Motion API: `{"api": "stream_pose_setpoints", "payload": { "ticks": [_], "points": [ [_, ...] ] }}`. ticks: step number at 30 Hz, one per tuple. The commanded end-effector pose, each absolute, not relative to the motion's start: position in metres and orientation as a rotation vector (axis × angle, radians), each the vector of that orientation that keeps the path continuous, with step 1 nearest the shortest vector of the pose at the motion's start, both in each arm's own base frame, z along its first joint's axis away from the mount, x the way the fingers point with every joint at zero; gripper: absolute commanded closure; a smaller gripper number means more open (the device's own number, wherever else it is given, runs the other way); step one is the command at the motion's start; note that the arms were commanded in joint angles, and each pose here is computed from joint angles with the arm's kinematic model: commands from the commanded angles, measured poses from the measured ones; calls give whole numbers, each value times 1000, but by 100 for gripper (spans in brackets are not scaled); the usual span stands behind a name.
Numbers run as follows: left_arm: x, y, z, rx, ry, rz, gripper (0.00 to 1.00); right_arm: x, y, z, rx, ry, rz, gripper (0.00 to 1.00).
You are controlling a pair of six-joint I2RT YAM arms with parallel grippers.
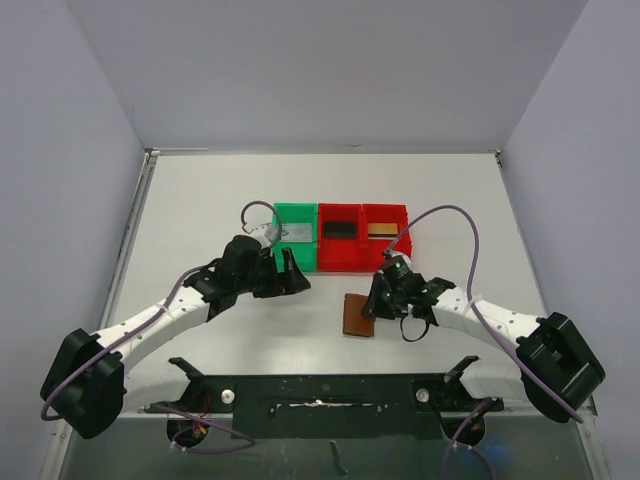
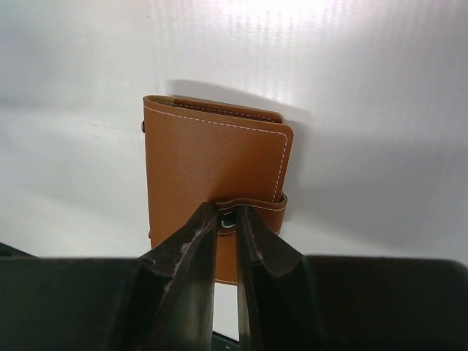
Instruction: Take the credit cards out of the card holder
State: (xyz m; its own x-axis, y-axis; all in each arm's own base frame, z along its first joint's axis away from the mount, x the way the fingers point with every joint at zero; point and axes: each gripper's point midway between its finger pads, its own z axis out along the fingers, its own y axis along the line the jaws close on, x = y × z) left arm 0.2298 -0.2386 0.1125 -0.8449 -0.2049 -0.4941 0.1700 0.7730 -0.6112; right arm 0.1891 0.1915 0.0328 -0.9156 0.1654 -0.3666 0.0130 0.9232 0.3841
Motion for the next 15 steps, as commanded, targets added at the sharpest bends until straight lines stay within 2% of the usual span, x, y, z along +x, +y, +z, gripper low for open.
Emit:
{"api": "stream_pose_setpoints", "payload": {
  "ticks": [1, 8, 15],
  "points": [
    [238, -253, 120, -32, 2360, -926, 18, 199, 227, 48, 41, 2611, 749, 100],
    [219, -279, 92, 2, 2424, -969, 19, 200, 252, 55, 4, 2582, 905, 100],
    [195, -314, 61, 20, 2503, -1084, 23, 197, 257, 45, 47, 2607, 935, 100]
  ]
}}
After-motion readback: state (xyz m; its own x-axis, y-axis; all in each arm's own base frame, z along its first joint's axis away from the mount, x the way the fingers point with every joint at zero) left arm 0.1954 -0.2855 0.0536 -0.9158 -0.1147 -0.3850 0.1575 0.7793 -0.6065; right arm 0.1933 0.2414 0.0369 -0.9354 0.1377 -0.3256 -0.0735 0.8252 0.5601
